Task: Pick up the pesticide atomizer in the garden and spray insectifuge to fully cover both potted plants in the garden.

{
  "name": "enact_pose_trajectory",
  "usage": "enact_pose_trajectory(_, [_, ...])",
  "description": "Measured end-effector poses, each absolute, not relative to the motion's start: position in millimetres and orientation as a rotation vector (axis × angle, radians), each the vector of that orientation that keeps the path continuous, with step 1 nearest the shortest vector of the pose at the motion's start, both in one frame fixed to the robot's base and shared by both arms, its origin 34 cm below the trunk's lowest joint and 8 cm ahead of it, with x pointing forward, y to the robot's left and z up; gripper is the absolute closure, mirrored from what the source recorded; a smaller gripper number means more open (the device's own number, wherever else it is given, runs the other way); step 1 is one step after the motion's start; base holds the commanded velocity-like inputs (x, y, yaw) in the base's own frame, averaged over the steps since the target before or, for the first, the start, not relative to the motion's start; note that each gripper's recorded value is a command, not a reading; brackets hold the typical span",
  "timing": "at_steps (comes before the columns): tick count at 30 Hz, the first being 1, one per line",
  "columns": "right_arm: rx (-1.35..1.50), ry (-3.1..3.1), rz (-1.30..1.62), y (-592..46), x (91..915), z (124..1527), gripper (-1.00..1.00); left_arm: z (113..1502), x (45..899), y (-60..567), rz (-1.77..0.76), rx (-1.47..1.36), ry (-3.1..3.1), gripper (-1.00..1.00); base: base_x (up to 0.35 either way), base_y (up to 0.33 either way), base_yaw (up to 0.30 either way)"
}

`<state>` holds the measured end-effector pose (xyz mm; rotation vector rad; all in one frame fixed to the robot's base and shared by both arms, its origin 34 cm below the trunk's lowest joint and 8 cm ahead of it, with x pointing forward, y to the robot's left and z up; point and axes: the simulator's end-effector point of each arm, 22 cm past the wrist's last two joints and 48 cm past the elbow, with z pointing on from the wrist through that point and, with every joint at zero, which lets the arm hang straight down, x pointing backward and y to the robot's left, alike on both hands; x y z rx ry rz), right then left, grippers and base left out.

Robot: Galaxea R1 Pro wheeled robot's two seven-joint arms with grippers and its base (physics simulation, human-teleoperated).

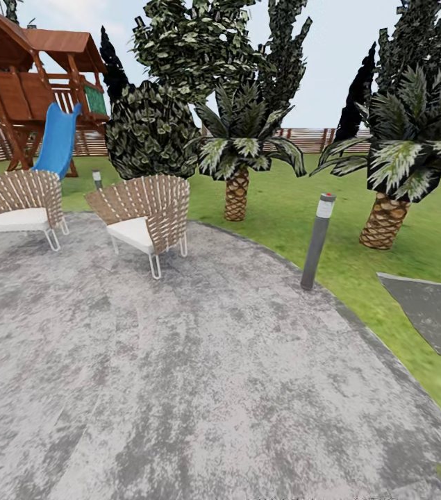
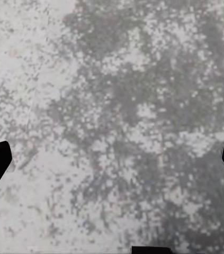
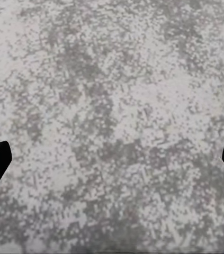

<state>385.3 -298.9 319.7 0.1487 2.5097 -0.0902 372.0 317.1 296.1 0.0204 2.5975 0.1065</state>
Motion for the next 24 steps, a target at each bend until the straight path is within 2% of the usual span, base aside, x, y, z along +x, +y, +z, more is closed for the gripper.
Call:
enact_pose_trajectory(6, [0.149, 2.51, -0.09, -298.9, 385.3, 319.5, -1.0, 295.8, 371.3, 316.5, 0.105, 0.021, 2.598, -1.0, -0.109, 0.0, -0.3])
enact_pose_trajectory(15, [0.144, 2.511, -0.088, -297.4, 385.5, 319.3, -1.0, 295.6, 371.1, 316.2, 0.104, 0.023, 2.599, -1.0, -0.319, 0.0, -0.131])
enact_pose_trajectory(24, [0.146, 2.511, -0.088, -297.3, 385.4, 319.3, -1.0, 295.6, 371.0, 316.3, 0.105, 0.022, 2.599, -1.0, -0.332, 0.0, -0.271])
